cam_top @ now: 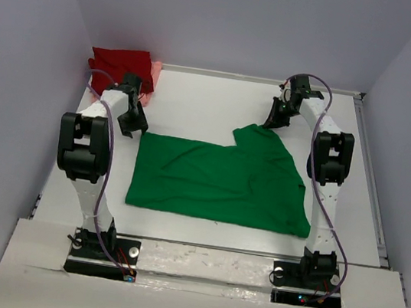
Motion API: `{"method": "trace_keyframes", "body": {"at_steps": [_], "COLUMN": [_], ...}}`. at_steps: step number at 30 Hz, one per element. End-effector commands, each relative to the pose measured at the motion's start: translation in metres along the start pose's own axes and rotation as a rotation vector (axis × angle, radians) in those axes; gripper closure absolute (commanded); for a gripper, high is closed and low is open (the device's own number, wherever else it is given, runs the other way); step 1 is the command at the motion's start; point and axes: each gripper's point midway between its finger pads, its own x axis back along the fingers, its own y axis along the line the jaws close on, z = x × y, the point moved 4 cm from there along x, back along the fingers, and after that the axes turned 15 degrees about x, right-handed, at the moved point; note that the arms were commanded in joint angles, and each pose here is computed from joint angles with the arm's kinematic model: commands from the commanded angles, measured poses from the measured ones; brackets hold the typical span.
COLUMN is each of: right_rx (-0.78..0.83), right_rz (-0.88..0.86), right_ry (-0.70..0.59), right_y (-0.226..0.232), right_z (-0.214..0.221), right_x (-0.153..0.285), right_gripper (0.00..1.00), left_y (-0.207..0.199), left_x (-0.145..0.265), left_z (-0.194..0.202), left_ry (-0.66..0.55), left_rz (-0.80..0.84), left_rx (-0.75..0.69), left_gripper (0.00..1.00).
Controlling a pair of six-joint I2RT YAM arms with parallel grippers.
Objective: Fold and stack the t-shirts
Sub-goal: Grap the side of the flattened tshirt furthest away from the robot with both arms
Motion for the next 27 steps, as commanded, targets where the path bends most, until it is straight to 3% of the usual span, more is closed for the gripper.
{"method": "trace_keyframes", "body": {"at_steps": [1,4,16,27], "right_rx": [0.04,0.039,0.036,0.033], "right_rz": [0.023,0.023,0.01,0.002], "right_ry": [-0.047,-0.045,-0.044,-0.045], "right_y": [0.007,0.006,0.008,0.01], "right_z": [-0.014,-0.013,-0.013,-0.013], "right_x": [0.024,0.023,0.022,0.025], "right_gripper": [1.0,1.0,1.0,1.0], "left_y": [-0.003,-0.005,-0.03,-0.034], "left_x": [0.017,0.014,0.005,-0.02], "left_z": [-0.013,-0.014,-0.01,-0.015], "left_ry": [-0.048,-0.034,0.055,0.089], "left_rz": [0.071,0.08,0.196,0.143], "left_rx": [-0.007,-0.018,-0.023,-0.014], "left_gripper": [0.36,0.32,0.35,0.38]}}
